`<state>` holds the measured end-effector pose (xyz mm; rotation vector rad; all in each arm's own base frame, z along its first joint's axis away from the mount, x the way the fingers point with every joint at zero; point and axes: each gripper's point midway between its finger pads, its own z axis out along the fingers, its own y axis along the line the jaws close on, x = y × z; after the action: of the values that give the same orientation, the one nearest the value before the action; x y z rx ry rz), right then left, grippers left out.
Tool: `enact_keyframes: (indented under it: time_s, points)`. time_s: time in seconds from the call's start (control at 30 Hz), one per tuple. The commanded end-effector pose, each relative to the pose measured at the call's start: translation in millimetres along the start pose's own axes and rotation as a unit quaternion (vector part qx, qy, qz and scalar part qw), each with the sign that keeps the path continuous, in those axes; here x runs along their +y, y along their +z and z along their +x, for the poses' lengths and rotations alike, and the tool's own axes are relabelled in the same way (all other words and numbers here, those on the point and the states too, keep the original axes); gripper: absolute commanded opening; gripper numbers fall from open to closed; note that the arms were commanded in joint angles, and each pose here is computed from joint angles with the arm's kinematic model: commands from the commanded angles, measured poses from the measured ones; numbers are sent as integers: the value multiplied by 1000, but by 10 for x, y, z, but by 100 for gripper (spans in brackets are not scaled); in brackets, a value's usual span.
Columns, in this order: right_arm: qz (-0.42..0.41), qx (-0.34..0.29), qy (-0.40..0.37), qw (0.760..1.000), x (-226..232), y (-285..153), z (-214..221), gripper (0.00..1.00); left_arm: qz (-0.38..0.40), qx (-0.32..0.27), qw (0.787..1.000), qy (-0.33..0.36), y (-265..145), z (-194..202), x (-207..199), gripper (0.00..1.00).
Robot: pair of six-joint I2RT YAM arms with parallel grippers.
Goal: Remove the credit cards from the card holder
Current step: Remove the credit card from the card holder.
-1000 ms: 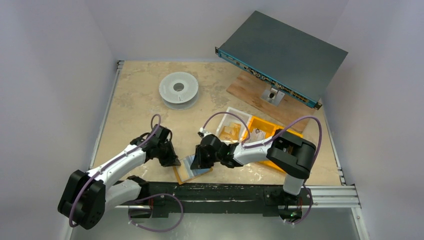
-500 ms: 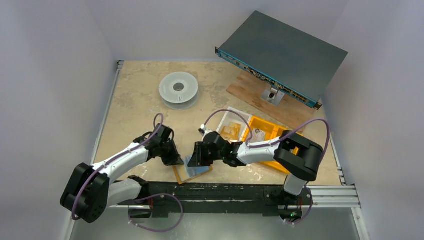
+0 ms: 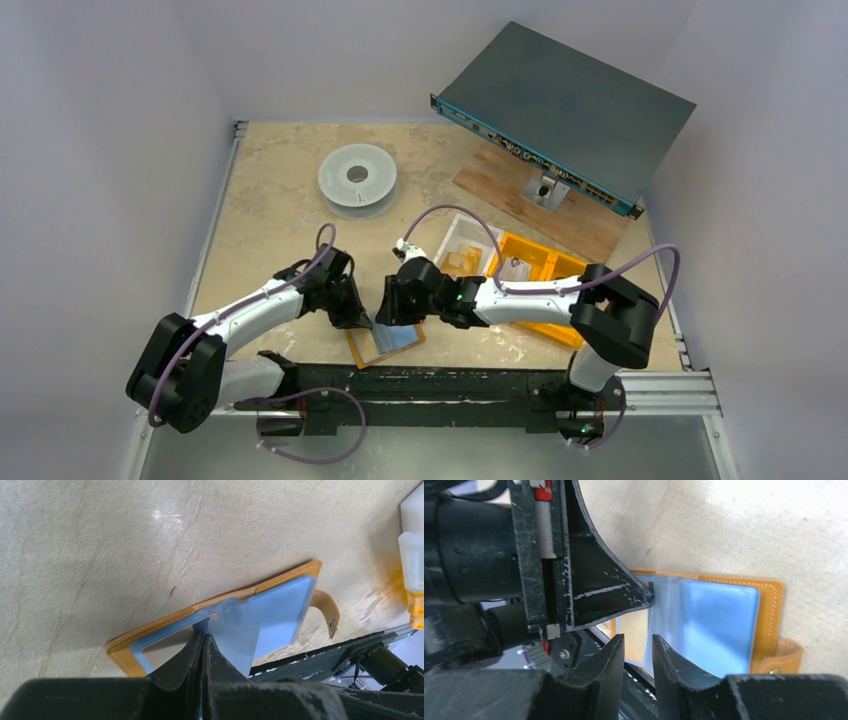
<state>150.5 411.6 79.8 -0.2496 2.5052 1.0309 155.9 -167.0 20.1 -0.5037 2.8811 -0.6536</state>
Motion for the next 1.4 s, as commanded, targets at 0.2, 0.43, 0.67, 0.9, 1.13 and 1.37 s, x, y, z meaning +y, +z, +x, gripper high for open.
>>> enact_keyframes:
  time_s: [0.2,0.43,0.67,0.9,1.13,1.37]
  points:
    - [84,-35,-36,995,-235,-193,-97,28,46,4,998,47,-60,-27,-374,0]
    - [97,-68,-24,993,-263,-445,-220,30,69,13,995,65,-52,-2,-625,0]
    - [105,-76,-18,991,-327,-572,-218,30,90,26,993,78,-30,104,-895,0]
    - [103,-85,-10,991,-347,-720,-225,31,95,54,991,82,102,269,-1039,1]
    - [108,-90,-7,990,-390,-803,-226,31,102,74,989,82,170,430,-1137,12]
    - [121,-97,-7,988,-449,-818,-242,31,113,88,987,78,208,530,-1169,23]
